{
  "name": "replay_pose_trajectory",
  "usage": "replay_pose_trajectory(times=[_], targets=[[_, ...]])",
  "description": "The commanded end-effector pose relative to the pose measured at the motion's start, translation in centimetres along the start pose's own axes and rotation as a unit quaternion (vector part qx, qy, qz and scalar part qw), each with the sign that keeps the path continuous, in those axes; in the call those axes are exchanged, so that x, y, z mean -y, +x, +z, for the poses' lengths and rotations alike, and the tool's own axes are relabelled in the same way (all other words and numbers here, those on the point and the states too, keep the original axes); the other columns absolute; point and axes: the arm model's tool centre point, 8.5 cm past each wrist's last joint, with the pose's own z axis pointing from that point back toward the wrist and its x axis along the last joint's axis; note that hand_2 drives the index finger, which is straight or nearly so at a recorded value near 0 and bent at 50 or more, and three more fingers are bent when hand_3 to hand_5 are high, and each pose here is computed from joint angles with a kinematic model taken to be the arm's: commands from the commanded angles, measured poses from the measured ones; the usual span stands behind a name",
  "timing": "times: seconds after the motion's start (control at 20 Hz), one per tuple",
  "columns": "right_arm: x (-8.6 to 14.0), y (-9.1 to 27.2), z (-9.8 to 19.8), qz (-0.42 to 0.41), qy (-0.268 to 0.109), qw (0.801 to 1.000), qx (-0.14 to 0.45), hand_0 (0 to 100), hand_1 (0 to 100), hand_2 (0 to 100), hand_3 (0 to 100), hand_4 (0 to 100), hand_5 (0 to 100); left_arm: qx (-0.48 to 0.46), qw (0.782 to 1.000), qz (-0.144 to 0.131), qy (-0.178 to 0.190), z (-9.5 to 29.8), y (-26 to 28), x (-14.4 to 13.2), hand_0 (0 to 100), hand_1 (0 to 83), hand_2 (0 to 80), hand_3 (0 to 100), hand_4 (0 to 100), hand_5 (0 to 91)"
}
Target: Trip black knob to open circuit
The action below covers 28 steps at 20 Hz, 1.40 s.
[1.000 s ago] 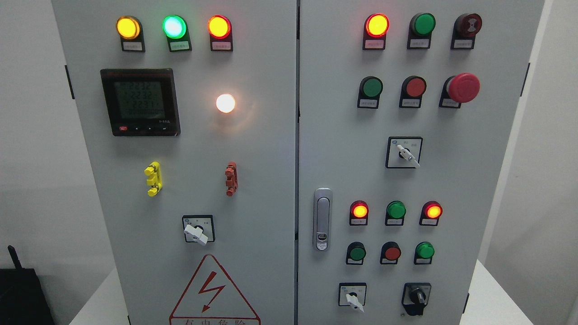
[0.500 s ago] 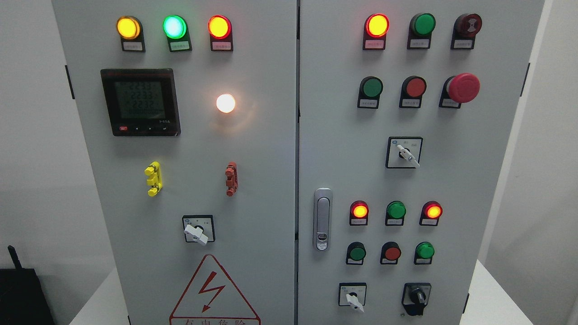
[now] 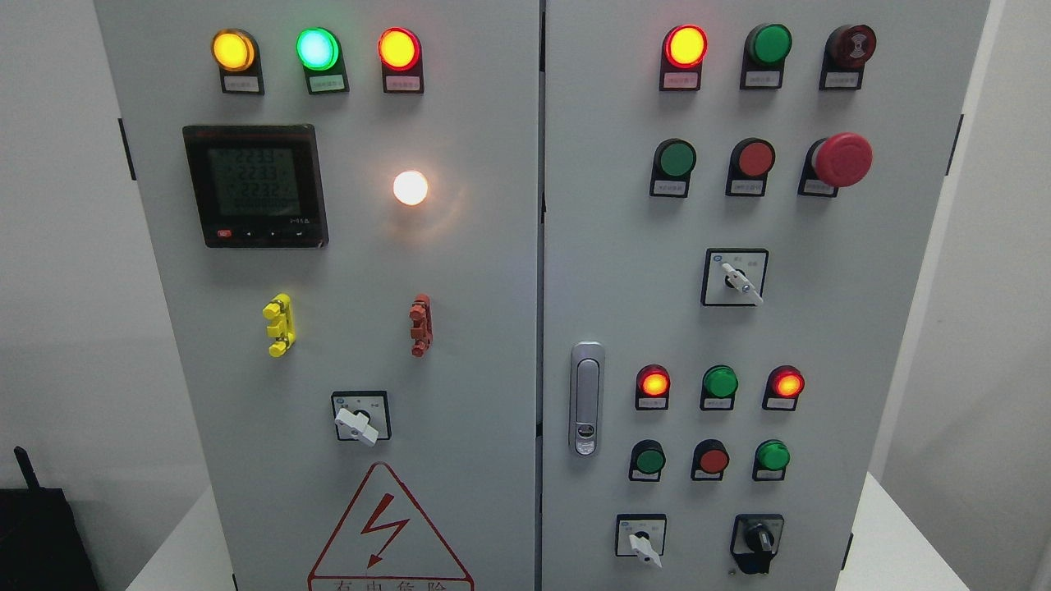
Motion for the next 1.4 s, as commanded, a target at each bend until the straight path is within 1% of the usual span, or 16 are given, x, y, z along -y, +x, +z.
replay_pose_trajectory(times=[0.0, 0.45, 0.6, 0.75, 0.85, 0.9, 0.95, 1.0, 1.05, 1.1, 1.15, 1.2, 1.3, 1.35], targets=[[0.0, 7.5, -0.9, 0.015, -0.004, 0.993, 0.117, 0, 0, 0, 0, 0, 13, -0.002, 1.0, -0.011, -0.001, 0.0, 0.0, 0.0, 12, 38.9, 0.0, 0, 0, 0.0], [-0.5, 12.2, 0.4, 0.027, 0.0, 0.982, 0.19, 0, 0, 0, 3, 0, 15, -0.002, 1.0, -0.011, -0.001, 0.0, 0.0, 0.0, 12, 38.9, 0.0, 0, 0, 0.0], [-0.7, 13.7, 0.4, 0.027, -0.006, 0.977, 0.21, 0, 0, 0, 4, 0, 17, -0.002, 1.0, -0.011, -0.001, 0.0, 0.0, 0.0, 12, 38.9, 0.0, 0, 0, 0.0], [-0.8, 15.0, 0.7, 0.03, -0.004, 0.973, 0.228, 0, 0, 0, 7, 0, 19, -0.002, 1.0, -0.011, -0.001, 0.0, 0.0, 0.0, 12, 38.9, 0.0, 0, 0, 0.0], [-0.9, 16.0, 0.8, 0.031, -0.004, 0.97, 0.242, 0, 0, 0, 12, 9, 23, -0.002, 1.0, -0.011, -0.001, 0.0, 0.0, 0.0, 12, 38.9, 0.0, 0, 0, 0.0], [-1.0, 16.5, 0.9, 0.032, -0.003, 0.968, 0.248, 0, 0, 0, 13, 11, 23, -0.002, 1.0, -0.011, -0.001, 0.0, 0.0, 0.0, 12, 38.9, 0.0, 0, 0, 0.0], [-1.0, 17.0, 1.0, 0.033, -0.003, 0.966, 0.256, 0, 0, 0, 18, 17, 26, -0.002, 1.0, -0.011, -0.001, 0.0, 0.0, 0.0, 12, 38.9, 0.0, 0, 0, 0.0], [-1.1, 17.5, 1.1, 0.034, -0.002, 0.964, 0.263, 0, 0, 0, 24, 24, 29, -0.002, 1.0, -0.011, -0.001, 0.0, 0.0, 0.0, 12, 38.9, 0.0, 0, 0, 0.0], [-1.1, 18.0, 1.2, 0.034, -0.002, 0.962, 0.269, 0, 0, 0, 27, 26, 30, -0.002, 1.0, -0.011, -0.001, 0.0, 0.0, 0.0, 12, 38.9, 0.0, 0, 0, 0.0], [-1.1, 18.4, 1.4, 0.035, -0.002, 0.961, 0.275, 0, 0, 0, 33, 30, 33, -0.002, 1.0, -0.011, -0.001, 0.0, 0.0, 0.0, 12, 38.9, 0.0, 0, 0, 0.0], [-1.2, 18.8, 1.6, 0.036, -0.001, 0.959, 0.281, 0, 0, 0, 37, 34, 35, -0.002, 1.0, -0.011, -0.001, 0.0, 0.0, 0.0, 12, 38.9, 0.0, 0, 0, 0.0], [-1.2, 19.2, 1.6, 0.037, -0.001, 0.957, 0.286, 0, 0, 0, 39, 35, 36, -0.002, 1.0, -0.011, -0.001, 0.0, 0.0, 0.0, 12, 38.9, 0.0, 0, 0, 0.0], [-1.3, 20.0, 1.7, 0.038, 0.0, 0.956, 0.291, 0, 0, 0, 49, 42, 43, -0.002, 1.0, -0.011, -0.001, 0.0, 0.0, 0.0, 12, 38.9, 0.0, 0, 0, 0.0], [-1.4, 20.3, 1.8, 0.038, 0.001, 0.955, 0.294, 0, 0, 0, 51, 43, 44, -0.002, 1.0, -0.011, -0.001, 0.0, 0.0, 0.0, 12, 38.9, 0.0, 0, 0, 0.0]])
